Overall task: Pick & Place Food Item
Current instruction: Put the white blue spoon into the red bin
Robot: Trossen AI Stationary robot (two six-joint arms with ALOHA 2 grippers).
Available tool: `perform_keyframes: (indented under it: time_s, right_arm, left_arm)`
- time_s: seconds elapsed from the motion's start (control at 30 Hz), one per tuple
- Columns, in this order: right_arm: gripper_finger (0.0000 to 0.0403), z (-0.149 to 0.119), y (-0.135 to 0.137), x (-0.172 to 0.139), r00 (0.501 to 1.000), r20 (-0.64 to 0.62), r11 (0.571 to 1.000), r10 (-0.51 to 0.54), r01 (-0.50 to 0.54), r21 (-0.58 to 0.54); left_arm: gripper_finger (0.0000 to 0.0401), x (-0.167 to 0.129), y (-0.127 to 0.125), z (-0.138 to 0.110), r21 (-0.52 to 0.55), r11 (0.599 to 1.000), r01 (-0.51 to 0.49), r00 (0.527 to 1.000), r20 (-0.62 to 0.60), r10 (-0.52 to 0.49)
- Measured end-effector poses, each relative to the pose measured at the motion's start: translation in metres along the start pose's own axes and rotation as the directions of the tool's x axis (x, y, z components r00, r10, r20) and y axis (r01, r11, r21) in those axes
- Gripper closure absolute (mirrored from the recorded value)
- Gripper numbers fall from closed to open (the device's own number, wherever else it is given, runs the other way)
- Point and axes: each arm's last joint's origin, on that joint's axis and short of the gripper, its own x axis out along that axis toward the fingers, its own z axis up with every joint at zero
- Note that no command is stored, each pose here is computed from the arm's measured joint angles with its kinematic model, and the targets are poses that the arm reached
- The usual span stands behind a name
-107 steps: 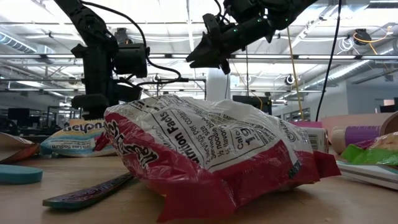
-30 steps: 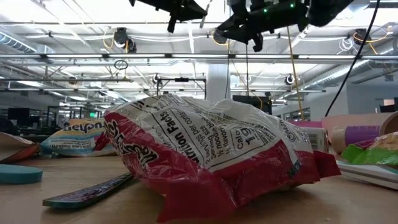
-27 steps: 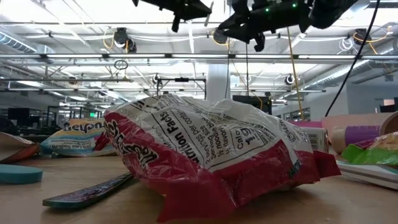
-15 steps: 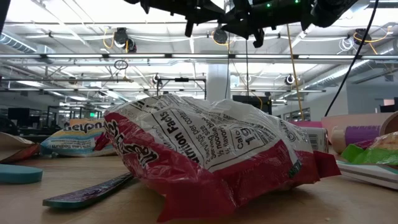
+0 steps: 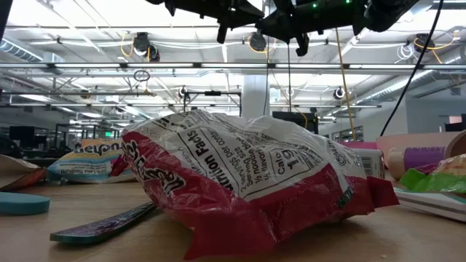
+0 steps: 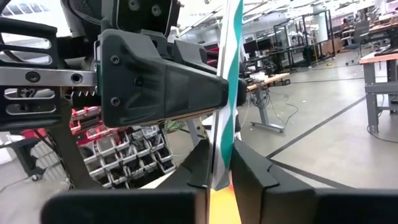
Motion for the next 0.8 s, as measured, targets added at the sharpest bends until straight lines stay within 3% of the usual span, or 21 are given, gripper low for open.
perform_keyframes:
  time_s: [0.43, 0.6, 0.8]
  right_arm:
    - [0.0377, -0.001, 0.000, 0.000, 1.000, -0.007, 1.000, -0.002, 0.002, 0.003]
    - [0.0377, -0.001, -0.001, 0.000, 1.000, -0.010, 1.000, -0.003, 0.003, 0.001]
    - [0.0377, 0.000, 0.000, -0.001, 1.000, -0.015, 1.000, 0.020, -0.020, 0.001]
  left_arm:
    - [0.0357, 0.000, 0.000, -0.001, -0.017, 1.000, -0.001, 1.000, -0.005, 0.001]
    - [0.0315, -0.001, 0.005, 0.000, -0.038, 0.999, 0.018, 1.000, -0.012, -0.019]
    - [0.0251, -0.006, 0.012, 0.003, -0.055, 0.988, 0.146, 0.988, -0.036, -0.148]
